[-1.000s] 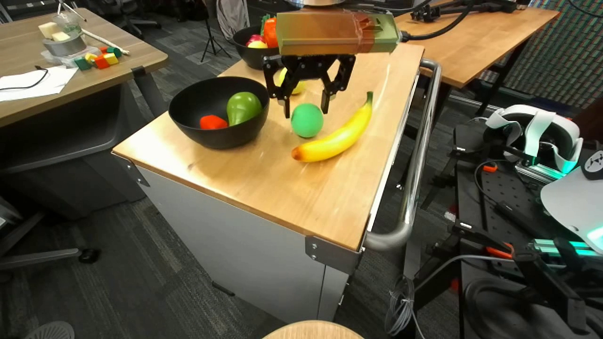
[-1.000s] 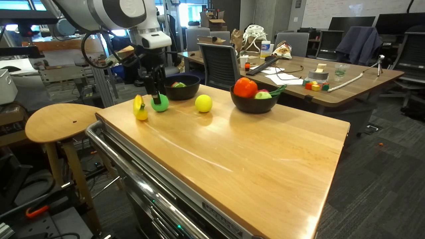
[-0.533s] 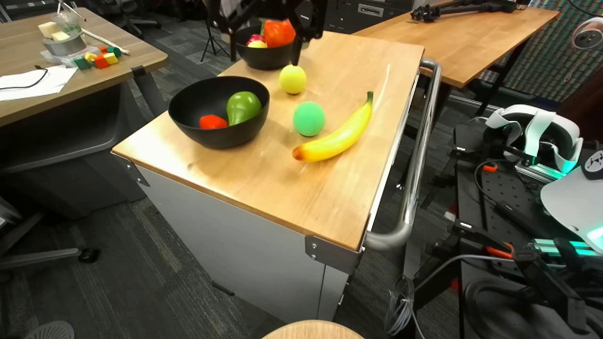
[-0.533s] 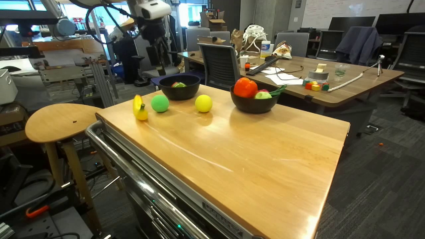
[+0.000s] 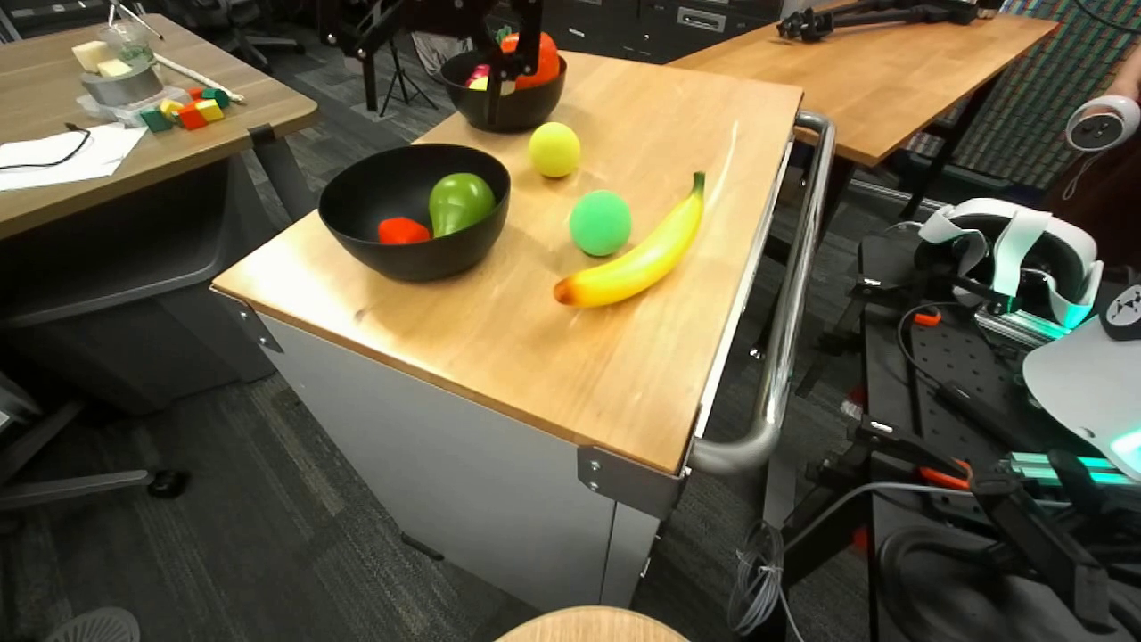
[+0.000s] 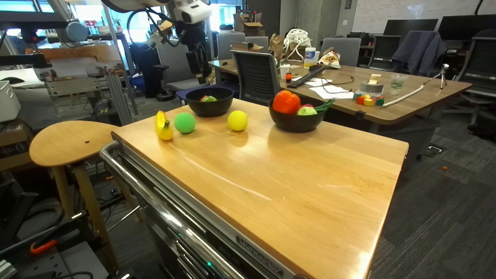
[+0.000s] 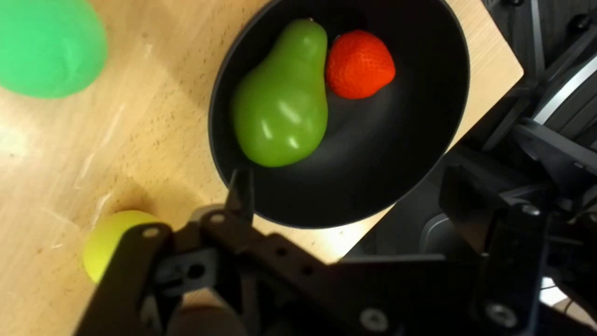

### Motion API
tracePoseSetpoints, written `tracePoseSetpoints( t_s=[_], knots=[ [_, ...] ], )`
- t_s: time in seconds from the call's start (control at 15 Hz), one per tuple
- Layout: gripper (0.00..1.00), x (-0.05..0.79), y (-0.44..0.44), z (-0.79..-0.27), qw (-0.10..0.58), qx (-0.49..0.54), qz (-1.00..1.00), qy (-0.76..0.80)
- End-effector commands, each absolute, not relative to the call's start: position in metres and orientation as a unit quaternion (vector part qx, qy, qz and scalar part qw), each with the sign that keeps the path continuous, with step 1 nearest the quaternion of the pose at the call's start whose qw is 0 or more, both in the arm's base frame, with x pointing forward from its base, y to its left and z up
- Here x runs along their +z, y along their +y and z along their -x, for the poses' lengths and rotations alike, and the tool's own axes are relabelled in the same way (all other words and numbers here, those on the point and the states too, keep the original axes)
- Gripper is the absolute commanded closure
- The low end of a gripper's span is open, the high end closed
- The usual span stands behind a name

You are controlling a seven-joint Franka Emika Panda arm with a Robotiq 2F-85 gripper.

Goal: Take the fruit and vegetable toys out of the black bowls and put them on the counter

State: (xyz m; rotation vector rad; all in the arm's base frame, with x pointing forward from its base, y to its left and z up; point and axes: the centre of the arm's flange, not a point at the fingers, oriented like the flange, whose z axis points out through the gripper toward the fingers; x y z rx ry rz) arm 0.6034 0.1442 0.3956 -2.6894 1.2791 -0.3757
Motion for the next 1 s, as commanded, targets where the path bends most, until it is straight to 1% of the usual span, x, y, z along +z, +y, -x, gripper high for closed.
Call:
tracePoseSetpoints(
  t_s=[0.0, 0.4, 0.93],
  knots=[
    [0.00, 0.380, 0.155, -0.636, 0.066, -0.126, 0.894, 0.425],
    [0.00, 0.357, 0.164, -0.657, 0.060, -0.114, 0.893, 0.431],
    [0.00, 0.353, 0.182, -0.655, 0.023, -0.066, 0.895, 0.440]
  ],
)
